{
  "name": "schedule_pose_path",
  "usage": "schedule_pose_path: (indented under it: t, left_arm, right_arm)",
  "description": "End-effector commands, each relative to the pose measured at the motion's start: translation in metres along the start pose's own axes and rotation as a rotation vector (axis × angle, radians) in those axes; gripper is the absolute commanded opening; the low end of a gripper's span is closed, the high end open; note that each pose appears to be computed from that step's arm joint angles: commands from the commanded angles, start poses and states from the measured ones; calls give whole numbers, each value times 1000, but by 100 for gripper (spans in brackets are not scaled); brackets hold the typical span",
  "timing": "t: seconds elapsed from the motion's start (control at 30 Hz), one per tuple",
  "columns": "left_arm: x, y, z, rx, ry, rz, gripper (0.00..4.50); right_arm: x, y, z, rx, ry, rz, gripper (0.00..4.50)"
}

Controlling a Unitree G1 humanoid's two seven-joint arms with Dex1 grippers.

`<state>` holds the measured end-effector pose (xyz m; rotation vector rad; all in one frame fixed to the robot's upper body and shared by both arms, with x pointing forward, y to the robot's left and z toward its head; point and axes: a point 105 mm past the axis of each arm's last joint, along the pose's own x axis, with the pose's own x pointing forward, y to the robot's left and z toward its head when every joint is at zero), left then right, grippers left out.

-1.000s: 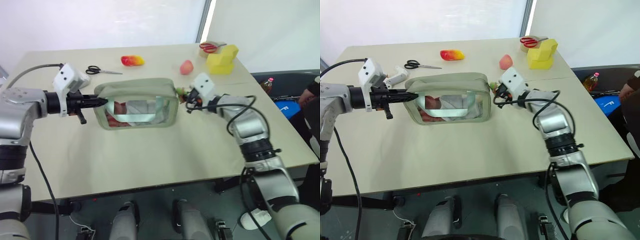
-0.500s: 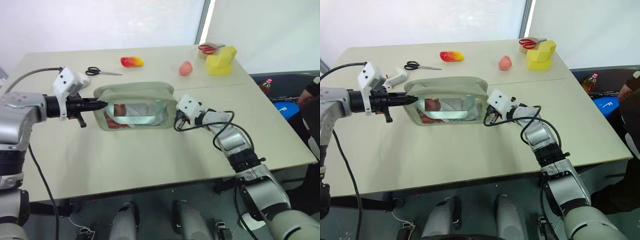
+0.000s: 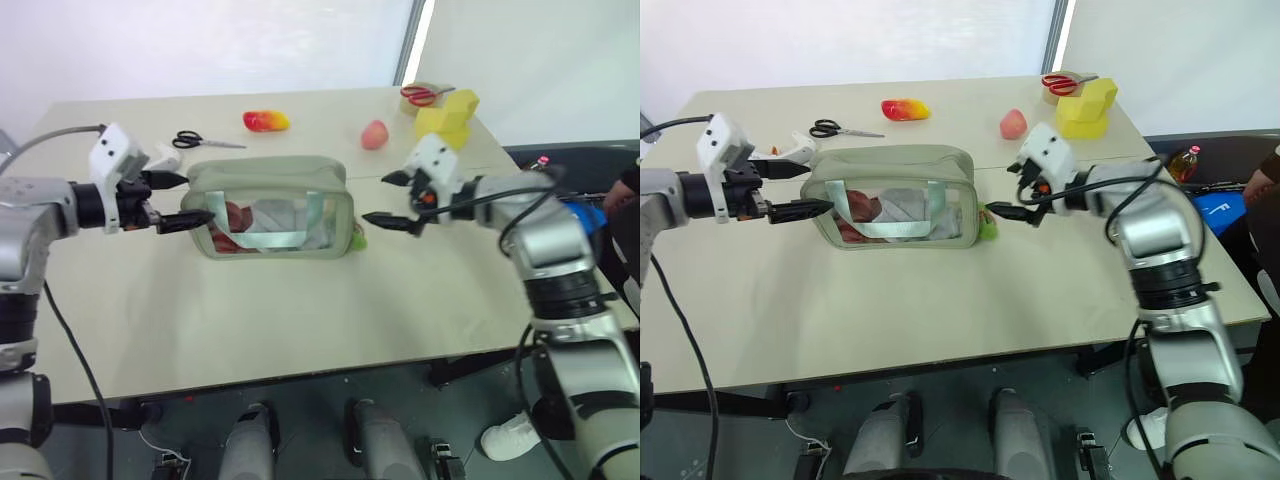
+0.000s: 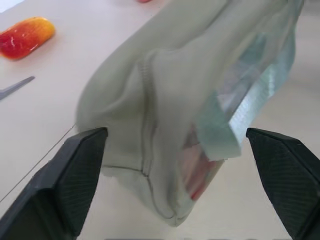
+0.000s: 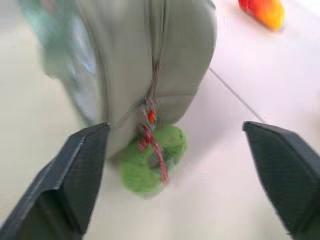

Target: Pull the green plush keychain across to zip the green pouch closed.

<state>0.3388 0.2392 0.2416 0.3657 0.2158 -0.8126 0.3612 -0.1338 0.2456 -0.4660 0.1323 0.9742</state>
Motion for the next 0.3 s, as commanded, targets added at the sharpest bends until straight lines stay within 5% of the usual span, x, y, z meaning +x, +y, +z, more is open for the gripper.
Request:
schedule_pose_path:
  t: [0.03,0.3]
  left_arm:
    - [-21,8,18,5,-53,37,447]
    - [-44,15,21,-19,-62,92,447]
  right_arm:
    - [-14,12,42,-6,-94,59,450]
    - [-17,17,53,11,-121,20,450]
